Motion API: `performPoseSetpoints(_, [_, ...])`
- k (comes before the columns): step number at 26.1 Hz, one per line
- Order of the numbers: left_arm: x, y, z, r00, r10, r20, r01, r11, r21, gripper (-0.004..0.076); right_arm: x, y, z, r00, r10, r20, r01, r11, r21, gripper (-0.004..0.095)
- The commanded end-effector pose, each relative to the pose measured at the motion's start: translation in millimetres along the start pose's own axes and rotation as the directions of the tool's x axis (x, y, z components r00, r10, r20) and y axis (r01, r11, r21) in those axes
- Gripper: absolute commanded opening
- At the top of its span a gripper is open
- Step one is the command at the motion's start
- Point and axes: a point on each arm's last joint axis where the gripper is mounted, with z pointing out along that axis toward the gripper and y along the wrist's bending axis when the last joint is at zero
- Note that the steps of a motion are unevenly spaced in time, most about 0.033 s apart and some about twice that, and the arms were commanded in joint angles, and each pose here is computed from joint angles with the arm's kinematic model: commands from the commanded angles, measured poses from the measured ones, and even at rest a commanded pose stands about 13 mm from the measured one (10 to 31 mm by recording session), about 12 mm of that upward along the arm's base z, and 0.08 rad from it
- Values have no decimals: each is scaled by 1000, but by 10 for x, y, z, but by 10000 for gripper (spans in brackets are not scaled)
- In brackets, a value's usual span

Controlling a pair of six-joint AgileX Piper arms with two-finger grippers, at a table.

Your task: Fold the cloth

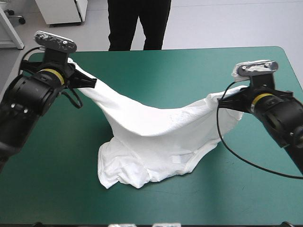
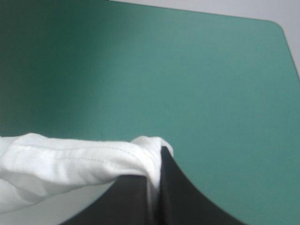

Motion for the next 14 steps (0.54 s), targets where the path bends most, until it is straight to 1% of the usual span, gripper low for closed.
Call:
performPoseSetpoints(1, [-67,145,391,992,-116,48,112,991,79,0,-115,82,248,995,-25,94,25,1000,3,-17])
performPoseSetpoints(3, [-14,171,729,990,-144,2,143,983,113,0,-135,157,476,994,-52,101,51,999,6,-17])
performPoseSetpoints(5, [35,181,1032,986,-163,-31,166,979,118,0,-148,176,709,995,-26,98,26,1000,-2,-17])
performPoseSetpoints(6, [63,156,1170,986,-158,-54,164,980,117,0,-159,161,842,997,5,82,-5,1000,-3,-17])
performPoseSetpoints(8, [103,128,1403,985,-151,-85,160,981,111,0,-190,104,1073,997,61,51,-61,998,-2,-17])
performPoseSetpoints(11, [165,57,1677,982,-163,-96,173,978,116,0,-247,23,1400,998,65,2,-65,998,-6,-17])
performPoseSetpoints(12, [217,7,1846,981,-167,-102,179,976,121,0,-295,-33,1647,998,48,-34,-49,999,-13,-17])
performPoseSetpoints(13, [248,-17,1915,978,-173,-112,187,975,124,0,-317,-74,1732,998,51,-47,-52,999,-12,-17])
performPoseSetpoints(14, [339,-67,2077,970,-192,-152,211,970,121,0,-372,-137,1927,994,81,-71,-83,996,-16,-17])
